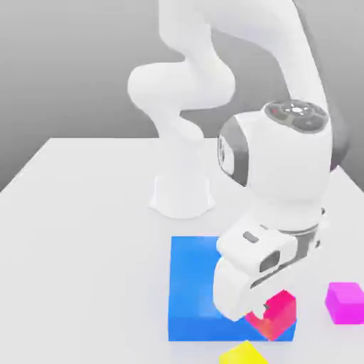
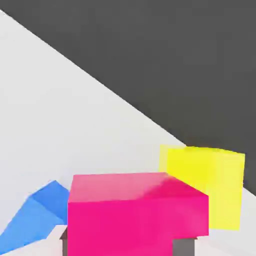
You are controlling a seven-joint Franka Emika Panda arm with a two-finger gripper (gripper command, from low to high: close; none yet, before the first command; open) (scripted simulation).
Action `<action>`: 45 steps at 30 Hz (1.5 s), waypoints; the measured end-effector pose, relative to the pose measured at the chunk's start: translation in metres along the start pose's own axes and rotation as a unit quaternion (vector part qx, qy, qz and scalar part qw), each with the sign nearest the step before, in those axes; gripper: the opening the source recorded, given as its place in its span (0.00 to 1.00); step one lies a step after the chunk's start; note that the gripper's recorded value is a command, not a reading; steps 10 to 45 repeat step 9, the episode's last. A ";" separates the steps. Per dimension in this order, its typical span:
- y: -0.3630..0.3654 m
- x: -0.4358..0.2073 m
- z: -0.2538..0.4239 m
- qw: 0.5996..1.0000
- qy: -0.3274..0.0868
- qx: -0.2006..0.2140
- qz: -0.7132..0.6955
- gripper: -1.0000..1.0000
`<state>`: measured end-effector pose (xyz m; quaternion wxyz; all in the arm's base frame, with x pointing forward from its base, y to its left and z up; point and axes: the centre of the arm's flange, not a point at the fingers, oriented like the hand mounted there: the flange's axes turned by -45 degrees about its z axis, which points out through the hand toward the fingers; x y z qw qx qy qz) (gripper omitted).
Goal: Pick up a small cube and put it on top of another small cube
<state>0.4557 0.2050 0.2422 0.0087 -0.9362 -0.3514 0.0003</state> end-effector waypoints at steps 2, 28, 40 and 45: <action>-0.059 0.009 -0.002 1.000 -0.002 -0.003 -0.031 0.00; -0.118 0.014 0.051 0.998 -0.003 -0.008 -0.062 1.00; -0.118 0.014 0.051 0.998 -0.003 -0.008 -0.062 1.00; -0.118 0.014 0.051 0.998 -0.003 -0.008 -0.062 1.00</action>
